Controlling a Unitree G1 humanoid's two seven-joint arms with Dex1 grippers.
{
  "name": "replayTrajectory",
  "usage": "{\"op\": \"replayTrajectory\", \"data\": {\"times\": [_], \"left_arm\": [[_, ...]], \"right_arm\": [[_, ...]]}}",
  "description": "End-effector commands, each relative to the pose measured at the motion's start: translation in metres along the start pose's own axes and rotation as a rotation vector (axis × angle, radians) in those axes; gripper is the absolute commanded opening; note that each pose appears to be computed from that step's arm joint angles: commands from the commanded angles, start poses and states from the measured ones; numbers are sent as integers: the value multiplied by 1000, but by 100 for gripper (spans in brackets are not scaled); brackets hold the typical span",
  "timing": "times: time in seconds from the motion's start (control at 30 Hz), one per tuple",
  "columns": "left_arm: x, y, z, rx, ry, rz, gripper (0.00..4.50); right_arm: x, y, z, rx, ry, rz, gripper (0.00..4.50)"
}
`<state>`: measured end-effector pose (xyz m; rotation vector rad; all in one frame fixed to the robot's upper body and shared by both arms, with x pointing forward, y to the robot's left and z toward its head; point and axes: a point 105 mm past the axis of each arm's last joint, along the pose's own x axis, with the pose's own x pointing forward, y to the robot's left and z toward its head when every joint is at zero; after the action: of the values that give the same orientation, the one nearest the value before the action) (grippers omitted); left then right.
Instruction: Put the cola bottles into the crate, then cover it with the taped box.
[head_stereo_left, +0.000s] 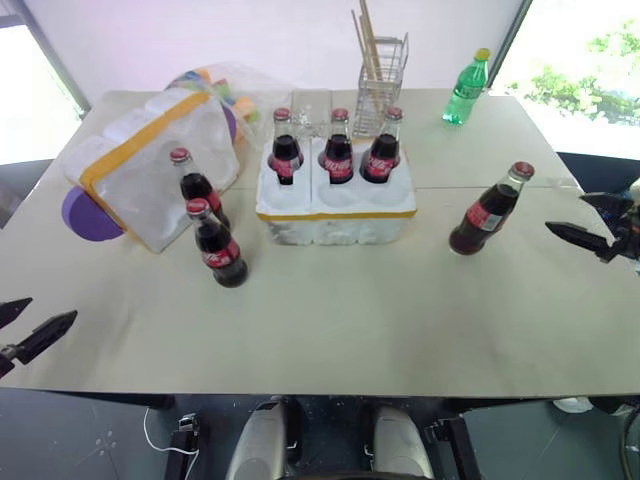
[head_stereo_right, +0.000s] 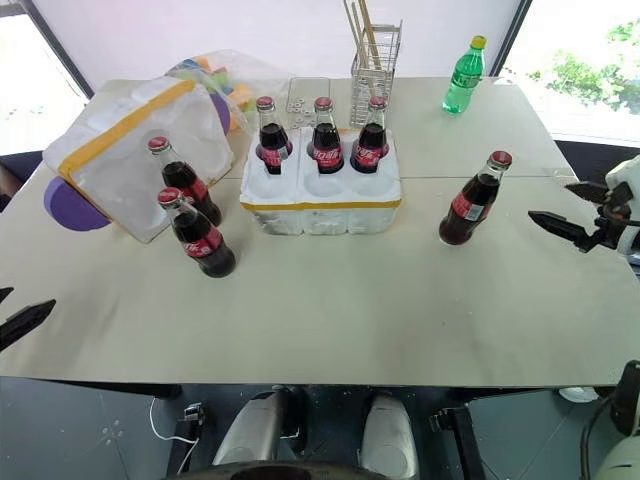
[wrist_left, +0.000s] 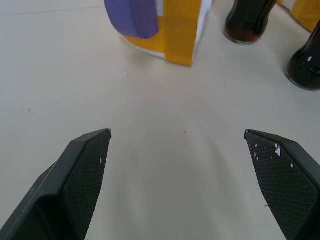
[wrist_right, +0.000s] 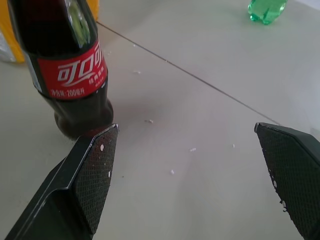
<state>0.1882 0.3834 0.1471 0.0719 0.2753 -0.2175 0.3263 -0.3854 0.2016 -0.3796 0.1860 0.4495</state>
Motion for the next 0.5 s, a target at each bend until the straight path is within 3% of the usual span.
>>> {"op": "replayTrajectory", "data": {"times": [0.03, 0.5], "left_arm": [[-2, 0, 9, 66, 3, 8, 447], [-2, -2, 9, 19, -5, -1, 447]], "right_arm": [[-2, -5, 9, -32, -19, -22, 450], [-5, -2, 6, 21, -26, 3, 450]]}}
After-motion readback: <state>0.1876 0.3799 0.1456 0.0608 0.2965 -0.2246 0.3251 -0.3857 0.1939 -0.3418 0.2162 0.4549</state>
